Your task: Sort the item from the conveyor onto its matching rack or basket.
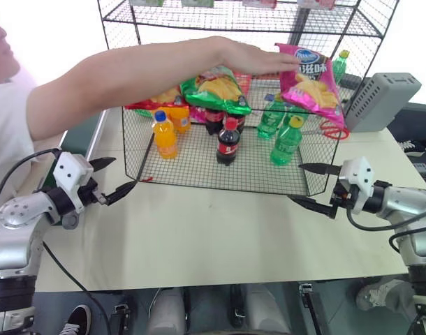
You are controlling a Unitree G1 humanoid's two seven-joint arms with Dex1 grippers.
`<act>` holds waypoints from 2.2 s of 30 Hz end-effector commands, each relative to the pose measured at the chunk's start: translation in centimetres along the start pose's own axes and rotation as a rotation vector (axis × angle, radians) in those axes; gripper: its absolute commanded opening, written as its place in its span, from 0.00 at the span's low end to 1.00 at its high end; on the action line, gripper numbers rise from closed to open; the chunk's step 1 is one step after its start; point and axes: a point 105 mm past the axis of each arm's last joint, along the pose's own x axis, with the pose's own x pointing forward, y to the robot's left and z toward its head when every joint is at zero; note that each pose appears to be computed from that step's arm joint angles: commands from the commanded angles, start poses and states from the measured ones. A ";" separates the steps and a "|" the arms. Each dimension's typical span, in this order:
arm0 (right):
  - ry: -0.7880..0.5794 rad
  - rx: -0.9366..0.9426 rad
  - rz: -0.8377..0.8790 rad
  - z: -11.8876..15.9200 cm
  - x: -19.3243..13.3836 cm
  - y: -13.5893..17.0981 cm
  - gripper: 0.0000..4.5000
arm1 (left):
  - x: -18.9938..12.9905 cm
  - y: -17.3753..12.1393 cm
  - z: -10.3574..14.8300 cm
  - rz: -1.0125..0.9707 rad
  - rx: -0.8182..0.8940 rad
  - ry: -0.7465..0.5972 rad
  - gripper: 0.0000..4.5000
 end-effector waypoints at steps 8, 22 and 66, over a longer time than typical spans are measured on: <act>-0.014 -0.030 0.016 0.8 0.2 -0.6 0.97 | -0.1 0.0 0.2 0.005 0.043 -0.014 1.00; -0.025 -0.039 0.036 0.9 1.2 -0.2 0.97 | 0.2 -0.3 0.0 -0.005 0.043 -0.018 1.00; -0.027 -0.089 0.080 1.2 2.3 -0.8 0.97 | -2.1 -0.2 -0.2 0.028 0.053 0.039 1.00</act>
